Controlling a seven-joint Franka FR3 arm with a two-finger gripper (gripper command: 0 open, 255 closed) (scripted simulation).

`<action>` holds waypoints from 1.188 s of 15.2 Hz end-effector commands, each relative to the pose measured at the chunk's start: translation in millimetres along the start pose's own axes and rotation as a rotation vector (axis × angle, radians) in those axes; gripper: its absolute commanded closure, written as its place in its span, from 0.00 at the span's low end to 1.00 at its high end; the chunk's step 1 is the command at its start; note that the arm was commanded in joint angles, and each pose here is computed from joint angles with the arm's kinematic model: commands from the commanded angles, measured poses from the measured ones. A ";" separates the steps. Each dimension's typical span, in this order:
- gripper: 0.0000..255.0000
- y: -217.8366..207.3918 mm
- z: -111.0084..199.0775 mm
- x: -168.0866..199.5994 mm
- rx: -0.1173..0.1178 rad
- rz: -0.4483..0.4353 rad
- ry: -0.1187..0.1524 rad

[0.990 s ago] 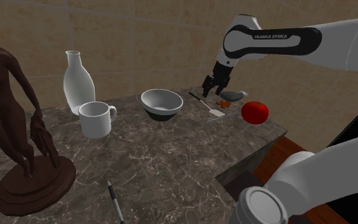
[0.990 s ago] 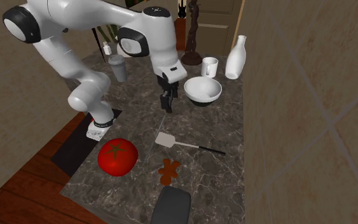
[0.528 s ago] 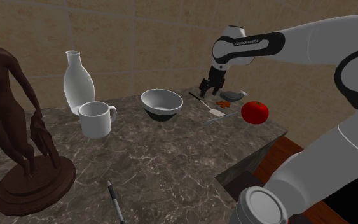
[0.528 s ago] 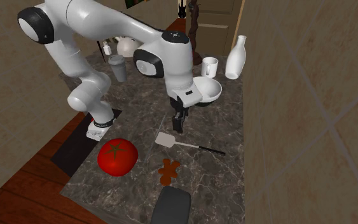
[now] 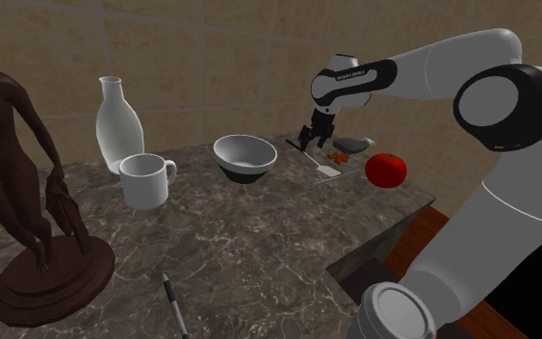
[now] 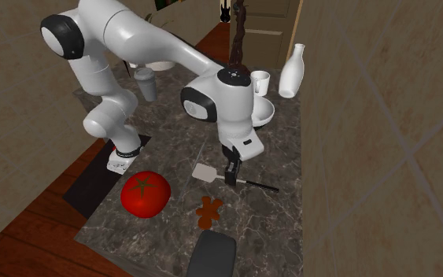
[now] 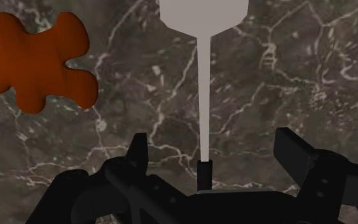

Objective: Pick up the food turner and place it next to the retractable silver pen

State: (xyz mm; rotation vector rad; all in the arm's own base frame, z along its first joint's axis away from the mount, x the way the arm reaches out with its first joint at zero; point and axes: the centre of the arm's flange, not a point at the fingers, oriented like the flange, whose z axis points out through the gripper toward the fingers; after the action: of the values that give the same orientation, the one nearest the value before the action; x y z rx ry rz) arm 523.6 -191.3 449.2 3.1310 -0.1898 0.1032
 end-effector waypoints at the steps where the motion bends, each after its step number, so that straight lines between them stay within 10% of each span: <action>1: 0.00 0.2 10.4 -0.1 0.000 0.000 0.000; 11: 0.00 0.2 24.0 -0.1 0.000 0.000 0.000; 12: 1.00 0.2 24.0 0.0 0.000 0.000 0.000; 18: 1.00 0.2 24.0 0.0 0.000 0.000 0.000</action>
State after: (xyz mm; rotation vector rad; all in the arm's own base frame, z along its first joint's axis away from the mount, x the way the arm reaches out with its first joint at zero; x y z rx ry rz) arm 525.2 -191.6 425.3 3.1305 -0.1897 0.1042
